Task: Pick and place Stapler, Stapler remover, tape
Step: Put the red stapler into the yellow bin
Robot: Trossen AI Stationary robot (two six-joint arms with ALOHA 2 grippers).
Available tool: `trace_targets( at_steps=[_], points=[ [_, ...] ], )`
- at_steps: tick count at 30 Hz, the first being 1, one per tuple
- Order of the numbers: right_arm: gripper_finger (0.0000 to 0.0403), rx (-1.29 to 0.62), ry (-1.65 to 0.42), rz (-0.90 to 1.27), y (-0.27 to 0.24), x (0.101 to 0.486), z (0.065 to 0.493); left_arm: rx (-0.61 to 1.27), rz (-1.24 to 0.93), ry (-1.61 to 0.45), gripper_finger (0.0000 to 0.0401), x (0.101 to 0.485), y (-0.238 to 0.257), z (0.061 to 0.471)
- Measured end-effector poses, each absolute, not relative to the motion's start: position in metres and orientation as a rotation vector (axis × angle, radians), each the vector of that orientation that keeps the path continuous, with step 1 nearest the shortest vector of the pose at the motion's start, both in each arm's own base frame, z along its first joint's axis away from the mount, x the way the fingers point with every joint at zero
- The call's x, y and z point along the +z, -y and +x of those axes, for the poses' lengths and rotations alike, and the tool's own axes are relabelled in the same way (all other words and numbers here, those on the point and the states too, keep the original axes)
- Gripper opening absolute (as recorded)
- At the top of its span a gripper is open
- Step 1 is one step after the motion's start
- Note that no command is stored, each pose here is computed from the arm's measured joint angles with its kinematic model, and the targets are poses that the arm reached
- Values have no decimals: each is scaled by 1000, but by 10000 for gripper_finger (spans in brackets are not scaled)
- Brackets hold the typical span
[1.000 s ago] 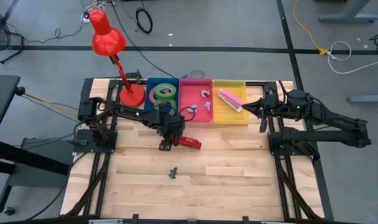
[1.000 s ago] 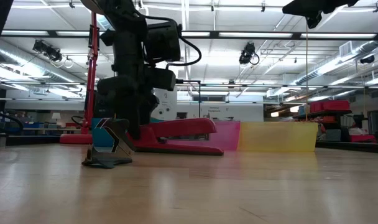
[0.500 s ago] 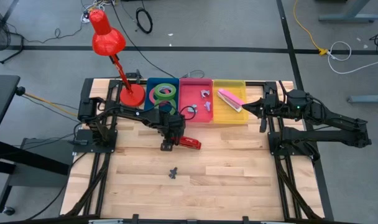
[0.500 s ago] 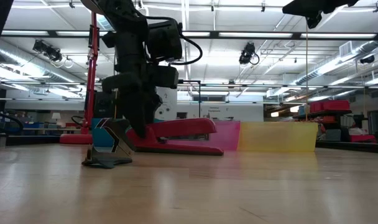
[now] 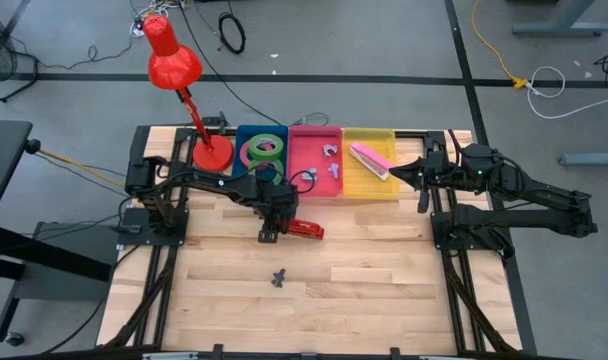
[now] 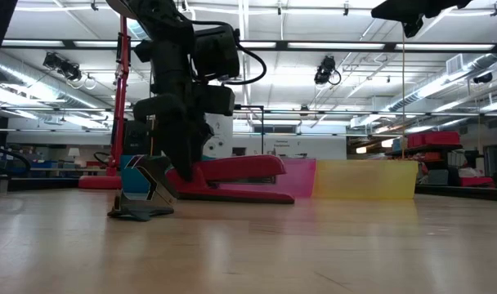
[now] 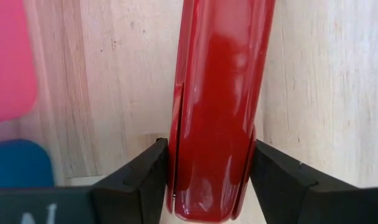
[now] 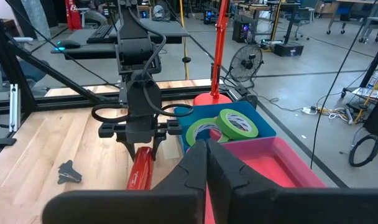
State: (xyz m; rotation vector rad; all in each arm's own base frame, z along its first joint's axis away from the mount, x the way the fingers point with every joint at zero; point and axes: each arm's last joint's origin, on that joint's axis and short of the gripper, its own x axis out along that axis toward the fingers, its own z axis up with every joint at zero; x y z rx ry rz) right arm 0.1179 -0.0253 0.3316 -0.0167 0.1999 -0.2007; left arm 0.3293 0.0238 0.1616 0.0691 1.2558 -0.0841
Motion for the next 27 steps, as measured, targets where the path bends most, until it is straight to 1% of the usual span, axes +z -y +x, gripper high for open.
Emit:
trace_targets(
  at_steps=[4,8,14,27],
  points=[
    [9,-201,-200,-17,25,332,118,-85,72,-1257,197,165,-24,331],
    [9,-201,-200,-17,25,332,118,-90,97,-1238,197,179,-25,339],
    [9,-201,-200,-17,25,332,118,-82,138,-1236,197,209,-26,349],
    [9,-201,-200,-17,25,332,118,-69,181,-1083,192,282,-27,370]
  ],
)
